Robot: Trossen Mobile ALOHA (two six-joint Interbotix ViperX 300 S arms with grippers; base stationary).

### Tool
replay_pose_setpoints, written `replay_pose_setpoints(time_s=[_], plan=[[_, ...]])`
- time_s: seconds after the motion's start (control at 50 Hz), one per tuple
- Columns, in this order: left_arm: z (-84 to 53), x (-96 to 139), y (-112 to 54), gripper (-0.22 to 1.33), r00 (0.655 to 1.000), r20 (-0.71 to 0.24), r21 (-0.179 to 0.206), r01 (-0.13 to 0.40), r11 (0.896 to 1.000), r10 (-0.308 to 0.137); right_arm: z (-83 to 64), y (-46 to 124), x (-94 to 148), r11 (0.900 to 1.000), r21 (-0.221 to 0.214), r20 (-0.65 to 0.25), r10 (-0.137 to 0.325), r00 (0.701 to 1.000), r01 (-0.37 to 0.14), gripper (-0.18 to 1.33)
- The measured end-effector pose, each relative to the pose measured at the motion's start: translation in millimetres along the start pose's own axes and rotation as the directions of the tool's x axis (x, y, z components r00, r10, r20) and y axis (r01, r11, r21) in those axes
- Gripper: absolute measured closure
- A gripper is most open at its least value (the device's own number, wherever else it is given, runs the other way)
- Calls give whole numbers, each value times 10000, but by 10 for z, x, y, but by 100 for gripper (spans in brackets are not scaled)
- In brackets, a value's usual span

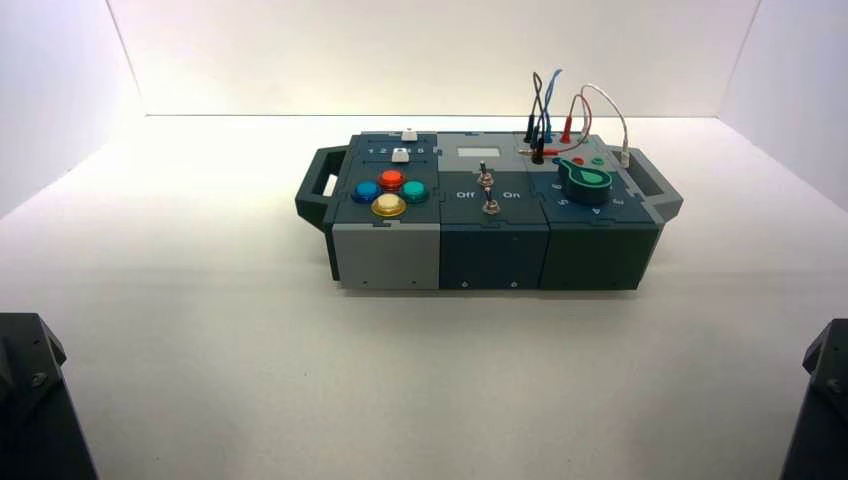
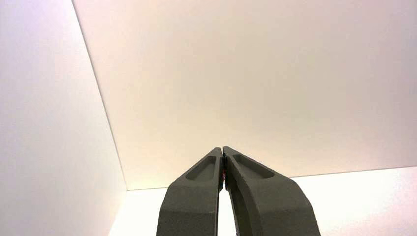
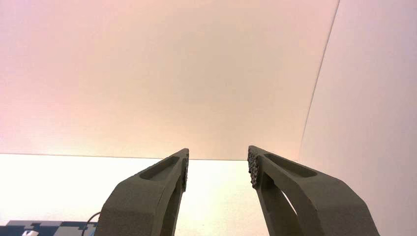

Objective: Insert the white wire.

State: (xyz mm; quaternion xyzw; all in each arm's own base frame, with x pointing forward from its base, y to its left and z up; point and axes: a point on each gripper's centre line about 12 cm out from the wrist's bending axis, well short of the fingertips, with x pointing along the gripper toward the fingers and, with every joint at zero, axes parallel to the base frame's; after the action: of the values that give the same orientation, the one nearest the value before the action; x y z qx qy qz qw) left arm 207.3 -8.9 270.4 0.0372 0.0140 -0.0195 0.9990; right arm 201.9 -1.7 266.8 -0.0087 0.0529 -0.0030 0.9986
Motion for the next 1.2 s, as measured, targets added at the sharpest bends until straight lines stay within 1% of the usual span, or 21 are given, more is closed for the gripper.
replay_pose_setpoints(time_s=[0.34, 0.48, 0.54, 0.58, 0.62, 0.66, 0.78, 0.8, 0.86, 0.98, 1.0, 1.02, 1.12, 1.14, 1.16, 1.2], plan=[[1, -2, 0, 121, 10000, 0, 0, 1, 10000, -1, -5, 3, 0, 10000, -2, -46, 15, 10000, -15, -1], [11, -3, 1, 121, 10000, 31, -1, -2, 10000, 2, -38, 15, 2, 10000, -8, -351, 73, 9994, -74, -1], [2, -7, 0, 121, 10000, -15, -1, 4, 10000, -4, -84, 37, 12, 9998, -19, -702, 178, 9974, -180, -1], [-13, -9, -2, 121, 9999, -152, -1, 20, 10000, -20, -134, 62, 45, 9996, -17, -1265, 293, 9915, -298, -1], [-19, -8, -3, 121, 9997, -243, -1, 31, 10000, -31, -145, 65, 51, 9995, -4, -1401, 306, 9897, -310, -1], [-38, -12, -8, 122, 9993, -379, -1, 62, 10000, -62, -173, 65, 74, 9995, 102, -1886, 303, 9816, -289, -1], [-74, -19, -39, 122, 9959, -872, -32, 242, 9997, -244, -195, 74, 103, 9990, 339, -2543, 352, 9665, -275, -1], [-73, -27, -56, 123, 9937, -1063, -49, 345, 9994, -348, -199, 76, 109, 9989, 384, -2735, 362, 9612, -267, -1], [-37, -43, -92, 124, 9912, -1200, -47, 557, 9984, -559, -208, 81, 116, 9987, 428, -3028, 390, 9523, -273, -1], [62, -87, -167, 126, 9863, -1321, -40, 997, 9950, -993, -256, 86, 165, 9988, 411, -4031, 413, 9142, -270, -1], [65, -90, -176, 126, 9849, -1378, -39, 1051, 9945, -1046, -252, 86, 168, 9988, 411, -4059, 414, 9130, -271, -1], [82, -92, -182, 126, 9841, -1405, -39, 1088, 9941, -1083, -274, 87, 188, 9989, 382, -4338, 419, 9001, -281, -1], [104, -97, -207, 127, 9762, -1772, -42, 1262, 9920, -1249, -330, 88, 252, 9991, 237, -5121, 417, 8579, -345, -1], [100, -100, -214, 127, 9735, -1890, -44, 1307, 9914, -1291, -324, 92, 255, 9991, 235, -5134, 430, 8571, -361, -1], [109, -102, -227, 128, 9701, -2005, -45, 1384, 9904, -1365, -342, 93, 268, 9991, 224, -5381, 434, 8417, -371, -1], [120, -104, -236, 127, 9661, -2150, -47, 1450, 9894, -1426, -355, 94, 282, 9990, 176, -5625, 437, 8257, -409, -1]])
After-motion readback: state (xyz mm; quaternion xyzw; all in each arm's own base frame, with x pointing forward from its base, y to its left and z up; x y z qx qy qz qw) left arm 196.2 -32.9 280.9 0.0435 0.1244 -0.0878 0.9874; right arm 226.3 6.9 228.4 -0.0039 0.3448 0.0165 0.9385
